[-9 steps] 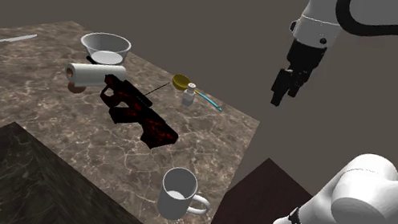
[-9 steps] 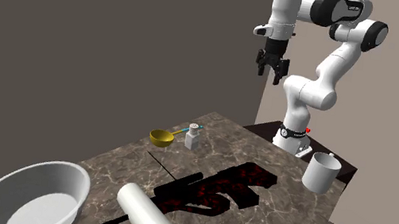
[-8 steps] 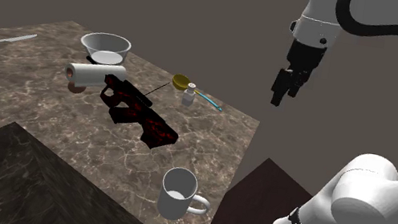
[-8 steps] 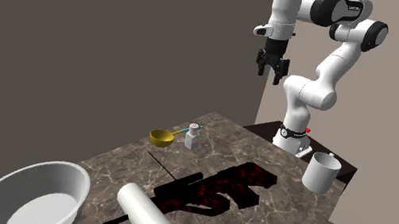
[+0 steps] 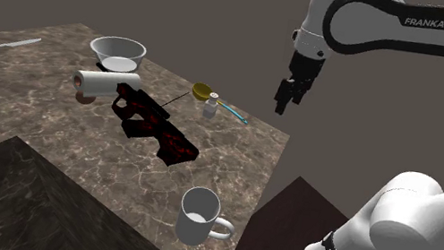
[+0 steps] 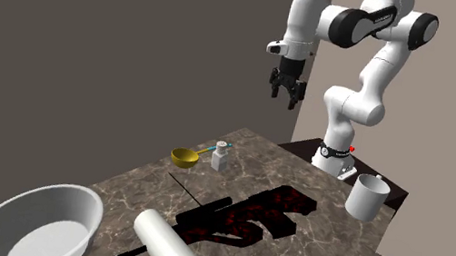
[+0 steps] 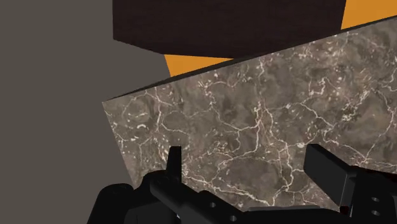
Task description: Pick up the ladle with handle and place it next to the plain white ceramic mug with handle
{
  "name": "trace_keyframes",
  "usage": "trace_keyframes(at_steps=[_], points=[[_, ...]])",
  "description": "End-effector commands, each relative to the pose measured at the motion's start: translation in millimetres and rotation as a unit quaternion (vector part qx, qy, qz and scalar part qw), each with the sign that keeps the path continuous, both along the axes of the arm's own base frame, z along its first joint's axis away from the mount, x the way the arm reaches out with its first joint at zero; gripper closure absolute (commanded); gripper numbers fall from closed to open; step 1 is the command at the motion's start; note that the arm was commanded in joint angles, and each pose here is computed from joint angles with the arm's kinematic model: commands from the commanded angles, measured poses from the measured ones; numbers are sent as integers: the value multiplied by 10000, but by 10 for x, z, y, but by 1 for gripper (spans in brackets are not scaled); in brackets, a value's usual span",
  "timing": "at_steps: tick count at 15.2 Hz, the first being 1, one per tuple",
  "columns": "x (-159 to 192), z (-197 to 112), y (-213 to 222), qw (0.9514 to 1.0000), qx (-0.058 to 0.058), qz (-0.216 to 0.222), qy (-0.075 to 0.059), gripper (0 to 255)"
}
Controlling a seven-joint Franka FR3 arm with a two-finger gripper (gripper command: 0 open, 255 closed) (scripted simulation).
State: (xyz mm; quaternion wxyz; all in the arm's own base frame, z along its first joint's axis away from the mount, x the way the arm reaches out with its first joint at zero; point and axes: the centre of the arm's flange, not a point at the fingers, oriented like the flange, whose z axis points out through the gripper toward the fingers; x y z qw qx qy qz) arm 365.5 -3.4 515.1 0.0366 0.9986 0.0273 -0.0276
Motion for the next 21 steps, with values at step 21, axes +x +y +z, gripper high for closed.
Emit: trace_keyframes(at_steps=[21], points=[[2316,-1337,-41,9890,-271,1279,-698,0]])
